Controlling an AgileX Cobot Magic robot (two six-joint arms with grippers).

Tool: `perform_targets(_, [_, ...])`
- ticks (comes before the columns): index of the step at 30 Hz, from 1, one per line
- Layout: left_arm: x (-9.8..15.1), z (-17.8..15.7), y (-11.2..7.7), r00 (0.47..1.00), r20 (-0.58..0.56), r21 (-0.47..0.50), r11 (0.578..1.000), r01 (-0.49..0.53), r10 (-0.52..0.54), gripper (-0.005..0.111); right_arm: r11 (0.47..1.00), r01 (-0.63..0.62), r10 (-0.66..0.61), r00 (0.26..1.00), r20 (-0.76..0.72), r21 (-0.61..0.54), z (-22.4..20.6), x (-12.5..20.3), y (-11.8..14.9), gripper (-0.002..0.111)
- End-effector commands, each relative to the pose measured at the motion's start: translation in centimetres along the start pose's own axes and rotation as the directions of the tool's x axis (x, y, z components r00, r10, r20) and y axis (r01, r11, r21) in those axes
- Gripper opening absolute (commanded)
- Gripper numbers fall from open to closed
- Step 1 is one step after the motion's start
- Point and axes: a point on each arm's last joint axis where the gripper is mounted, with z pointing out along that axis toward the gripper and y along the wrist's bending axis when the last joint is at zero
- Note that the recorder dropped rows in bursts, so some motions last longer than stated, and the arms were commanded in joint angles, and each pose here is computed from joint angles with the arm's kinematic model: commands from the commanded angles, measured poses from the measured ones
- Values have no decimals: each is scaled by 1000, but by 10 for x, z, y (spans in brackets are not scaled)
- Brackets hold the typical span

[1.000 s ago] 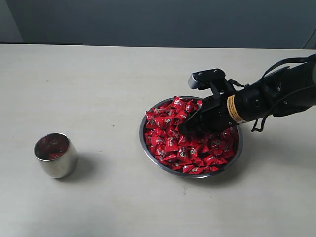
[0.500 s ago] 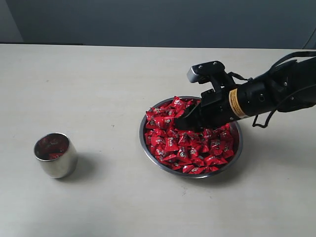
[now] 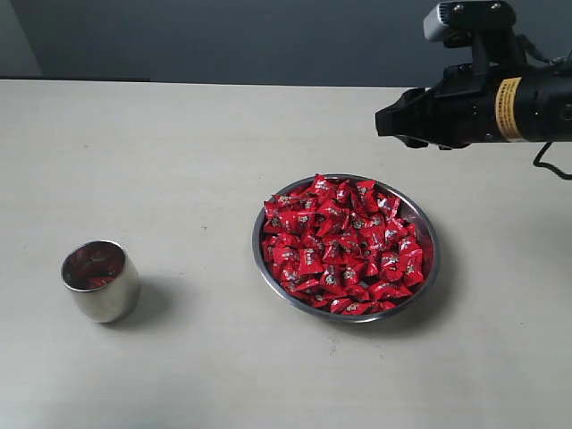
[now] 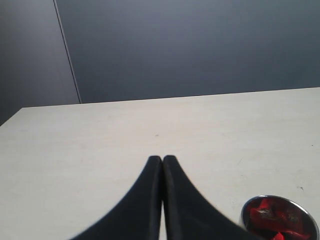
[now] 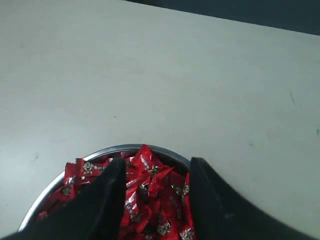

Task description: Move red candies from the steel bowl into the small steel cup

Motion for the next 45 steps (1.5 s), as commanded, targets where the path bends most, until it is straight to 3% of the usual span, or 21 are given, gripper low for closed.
perform_targets(1, [1, 0, 0, 1000, 6, -1, 1000, 0, 0, 0, 1000, -8, 8, 1000, 13, 11, -3, -3, -3, 40])
perform_targets(10, [1, 0, 0, 1000, 6, -1, 1000, 0, 0, 0, 991, -53, 39, 993, -114, -121, 23, 20, 0, 37])
perform_targets(13, [1, 0, 0, 1000, 6, -1, 1000, 0, 0, 0, 995, -26, 15, 994, -113, -96, 25, 21, -3, 37])
perform_targets(16, [1, 0, 0, 1000, 6, -1, 1000, 0, 0, 0, 994, 0, 7, 998, -68, 107, 22, 16, -21, 35])
perform_targets(19, [1, 0, 0, 1000, 6, -1, 1000, 0, 0, 0, 980, 6, -8, 1000, 9, 198, 5, 2, -23, 1])
perform_targets(23, [1, 0, 0, 1000, 6, -1, 1000, 0, 0, 0, 951, -21, -23, 990, 136, 310, -27, -19, -24, -1])
perform_targets(25, [1, 0, 0, 1000, 6, -1, 1000, 0, 0, 0, 912, -40, -42, 981, 189, 408, -43, -25, -29, -1])
perform_targets(28, [1, 0, 0, 1000, 6, -1, 1000, 0, 0, 0, 739, -70, -67, 982, 176, 670, -69, -12, -49, -1])
perform_targets(29, [1, 0, 0, 1000, 6, -1, 1000, 0, 0, 0, 714, -20, -86, 989, 117, 700, -71, -8, -51, -1])
perform_targets(31, [1, 0, 0, 1000, 6, -1, 1000, 0, 0, 0, 736, 89, -129, 992, 11, 671, -69, -3, -48, -1])
perform_targets(35, [1, 0, 0, 1000, 6, -1, 1000, 0, 0, 0, 877, -4, -30, 998, 63, 481, -54, 0, -32, -1])
perform_targets(40, [1, 0, 0, 1000, 6, -1, 1000, 0, 0, 0, 905, 30, 16, 995, -103, 424, -38, 19, -31, -1])
perform_targets(45, [1, 0, 0, 1000, 6, -1, 1000, 0, 0, 0, 962, 56, 17, 965, -262, 266, -22, 27, -22, -1])
